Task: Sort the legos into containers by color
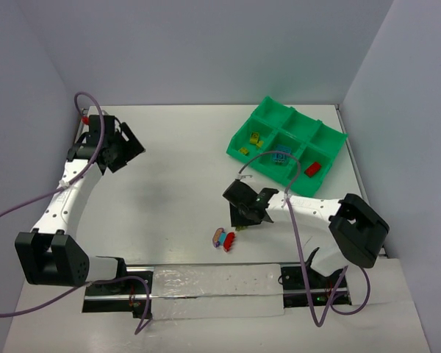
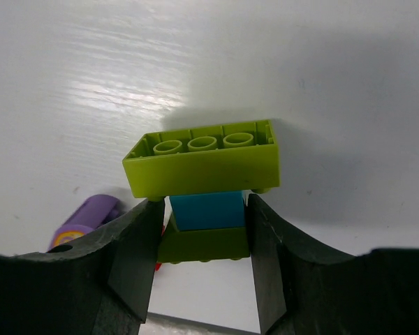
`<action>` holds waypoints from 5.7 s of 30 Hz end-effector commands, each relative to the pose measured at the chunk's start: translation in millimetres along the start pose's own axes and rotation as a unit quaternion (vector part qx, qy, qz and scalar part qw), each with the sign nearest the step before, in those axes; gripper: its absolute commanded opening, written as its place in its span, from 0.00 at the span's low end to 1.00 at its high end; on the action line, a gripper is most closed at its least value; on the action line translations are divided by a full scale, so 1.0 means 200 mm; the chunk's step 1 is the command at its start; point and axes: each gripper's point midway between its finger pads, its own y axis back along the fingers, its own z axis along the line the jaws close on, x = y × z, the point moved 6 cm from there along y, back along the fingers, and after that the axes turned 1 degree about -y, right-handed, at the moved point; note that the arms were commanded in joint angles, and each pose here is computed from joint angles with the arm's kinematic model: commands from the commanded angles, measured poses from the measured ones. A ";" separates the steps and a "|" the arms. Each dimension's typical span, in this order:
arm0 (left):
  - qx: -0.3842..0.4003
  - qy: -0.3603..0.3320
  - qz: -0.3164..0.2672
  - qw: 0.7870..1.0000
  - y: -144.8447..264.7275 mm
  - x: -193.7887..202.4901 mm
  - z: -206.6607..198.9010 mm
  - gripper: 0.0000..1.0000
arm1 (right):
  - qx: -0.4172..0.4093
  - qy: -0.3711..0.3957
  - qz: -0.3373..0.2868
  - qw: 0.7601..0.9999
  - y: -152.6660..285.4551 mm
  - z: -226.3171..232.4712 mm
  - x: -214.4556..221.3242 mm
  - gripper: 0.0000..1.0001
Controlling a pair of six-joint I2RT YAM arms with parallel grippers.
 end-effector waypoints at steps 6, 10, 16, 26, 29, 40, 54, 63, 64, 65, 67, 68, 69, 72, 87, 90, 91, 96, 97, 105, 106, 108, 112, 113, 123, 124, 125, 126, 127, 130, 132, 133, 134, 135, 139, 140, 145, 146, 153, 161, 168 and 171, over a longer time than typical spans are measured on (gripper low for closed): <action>0.278 -0.118 0.145 0.942 0.06 0.16 -0.34 0.77 | -0.108 0.031 -0.117 0.987 0.31 0.25 -0.37 0.03; 0.308 -0.135 0.197 0.921 0.04 0.29 -0.40 0.79 | -0.130 0.058 -0.123 0.982 0.37 0.33 -0.45 0.03; 0.399 -0.104 0.236 0.880 0.03 0.42 -0.46 0.79 | -0.155 0.073 -0.134 0.976 0.42 0.41 -0.52 0.03; 0.446 -0.084 0.278 0.846 0.04 0.49 -0.52 0.81 | -0.175 0.084 -0.127 0.973 0.43 0.47 -0.54 0.04; 0.434 -0.078 0.300 0.846 0.02 0.55 -0.54 0.80 | -0.175 0.088 -0.129 0.972 0.43 0.47 -0.55 0.04; 0.417 -0.089 0.332 0.841 0.03 0.67 -0.62 0.79 | -0.177 0.088 -0.132 0.971 0.45 0.46 -0.55 0.04; 0.410 -0.106 0.350 0.836 0.03 0.73 -0.62 0.66 | -0.162 0.088 -0.134 0.974 0.41 0.45 -0.54 0.05; 0.414 -0.112 0.365 0.827 0.03 0.76 -0.60 0.40 | -0.153 0.087 -0.128 0.976 0.39 0.43 -0.52 0.05; 0.414 -0.110 0.367 0.826 0.03 0.77 -0.60 0.21 | -0.152 0.087 -0.127 0.976 0.39 0.43 -0.52 0.05; 0.412 -0.108 0.369 0.826 0.03 0.77 -0.60 0.06 | -0.151 0.088 -0.126 0.977 0.38 0.43 -0.51 0.05; 0.407 -0.106 0.368 0.829 0.02 0.77 -0.60 0.00 | -0.149 0.089 -0.124 0.977 0.38 0.42 -0.51 0.05; 0.402 -0.104 0.364 0.834 0.01 0.77 -0.59 0.00 | -0.146 0.090 -0.122 0.978 0.38 0.41 -0.50 0.05; 0.400 -0.100 0.358 0.838 0.01 0.77 -0.59 0.00 | -0.146 0.090 -0.122 0.978 0.38 0.41 -0.49 0.05; 0.401 -0.079 0.349 0.843 -0.01 0.75 -0.59 0.00 | -0.137 0.089 -0.116 0.980 0.37 0.37 -0.47 0.05; 0.338 -0.020 0.257 0.905 -0.15 0.56 -0.53 0.00 | -0.048 0.051 -0.084 0.994 0.27 0.11 -0.28 0.04; 0.334 -0.031 0.234 0.913 -0.17 0.46 -0.64 0.00 | -0.025 0.023 -0.075 0.997 0.22 0.02 -0.26 0.04; 0.327 -0.034 0.225 0.917 -0.21 0.43 -0.67 0.00 | -0.019 0.013 -0.075 0.997 0.21 -0.01 -0.26 0.04; 0.340 -0.063 0.205 0.916 -0.24 0.32 -0.92 0.00 | -0.003 -0.035 -0.081 0.996 0.28 -0.12 -0.22 0.05; 0.335 -0.066 0.211 0.916 -0.30 0.34 -0.94 0.00 | 0.000 -0.043 -0.083 0.996 0.30 -0.13 -0.21 0.05; 0.385 -0.103 0.205 0.894 -0.39 0.36 -1.32 0.00 | 0.013 -0.129 -0.102 0.986 0.36 -0.30 -0.11 0.06; 0.394 -0.108 0.201 0.890 -0.40 0.39 -1.38 0.00 | 0.015 -0.135 -0.107 0.985 0.37 -0.31 -0.10 0.07; 0.408 -0.111 0.202 0.883 -0.45 0.45 -1.48 0.00 | 0.020 -0.139 -0.122 0.982 0.38 -0.33 -0.11 0.07; 0.410 -0.111 0.213 0.880 -0.58 0.57 -1.66 0.00 | 0.039 -0.135 -0.134 0.981 0.38 -0.38 -0.17 0.08; 0.418 -0.105 0.205 0.879 -0.60 0.57 -1.70 0.00 | 0.038 -0.136 -0.136 0.981 0.39 -0.38 -0.18 0.09; 0.355 -0.112 0.166 0.913 -0.84 0.70 -1.67 0.00 | 0.024 -0.129 -0.144 0.981 0.37 -0.36 -0.21 0.11; 0.351 -0.113 0.167 0.914 -0.85 0.71 -1.66 0.00 | 0.021 -0.130 -0.145 0.981 0.37 -0.36 -0.21 0.11; 0.348 -0.115 0.169 0.915 -0.86 0.72 -1.65 0.00 | 0.017 -0.129 -0.146 0.981 0.37 -0.36 -0.21 0.12; 0.347 -0.116 0.169 0.915 -0.87 0.73 -1.65 0.00 | 0.013 -0.127 -0.145 0.981 0.37 -0.35 -0.22 0.12; 0.346 -0.117 0.170 0.915 -0.87 0.73 -1.65 0.00 | 0.011 -0.125 -0.142 0.982 0.36 -0.35 -0.21 0.12; 0.346 -0.119 0.169 0.915 -0.88 0.74 -1.65 0.00 | 0.012 -0.115 -0.133 0.984 0.34 -0.33 -0.22 0.12; 0.346 -0.123 0.162 0.916 -0.88 0.73 -1.66 0.00 | 0.016 -0.110 -0.130 0.985 0.33 -0.32 -0.24 0.13; 0.344 -0.128 0.159 0.917 -0.88 0.73 -1.66 0.00 | 0.018 -0.109 -0.130 0.985 0.33 -0.32 -0.25 0.13; 0.336 -0.137 0.150 0.920 -0.89 0.73 -1.66 0.00 | 0.021 -0.106 -0.132 0.985 0.33 -0.32 -0.26 0.13; 0.331 -0.141 0.142 0.922 -0.90 0.72 -1.65 0.00 | 0.022 -0.103 -0.134 0.985 0.34 -0.32 -0.27 0.14; 0.313 -0.158 0.126 0.928 -0.94 0.72 -1.63 0.00 | 0.030 -0.095 -0.140 0.985 0.36 -0.31 -0.32 0.14; 0.311 -0.160 0.124 0.928 -0.95 0.72 -1.63 0.00 | 0.030 -0.095 -0.142 0.985 0.37 -0.30 -0.33 0.14; 0.311 -0.165 0.121 0.928 -0.97 0.73 -1.63 0.00 | 0.028 -0.098 -0.144 0.984 0.39 -0.30 -0.34 0.15; 0.311 -0.167 0.119 0.928 -0.97 0.73 -1.62 0.00 | 0.028 -0.099 -0.144 0.984 0.39 -0.30 -0.34 0.15; 0.319 -0.169 0.117 0.925 -0.95 0.72 -1.64 0.02 | 0.022 -0.109 -0.146 0.983 0.41 -0.30 -0.33 0.15; 0.325 -0.171 0.116 0.923 -0.88 0.69 -1.66 0.30 | 0.016 -0.101 -0.140 0.985 0.40 -0.29 -0.33 0.16; 0.340 -0.172 0.108 0.918 -0.80 0.64 -1.68 0.55 | 0.007 -0.107 -0.147 0.983 0.45 -0.29 -0.33 0.17; 0.341 -0.174 0.105 0.918 -0.79 0.63 -1.69 0.65 | 0.005 -0.116 -0.155 0.981 0.48 -0.30 -0.32 0.17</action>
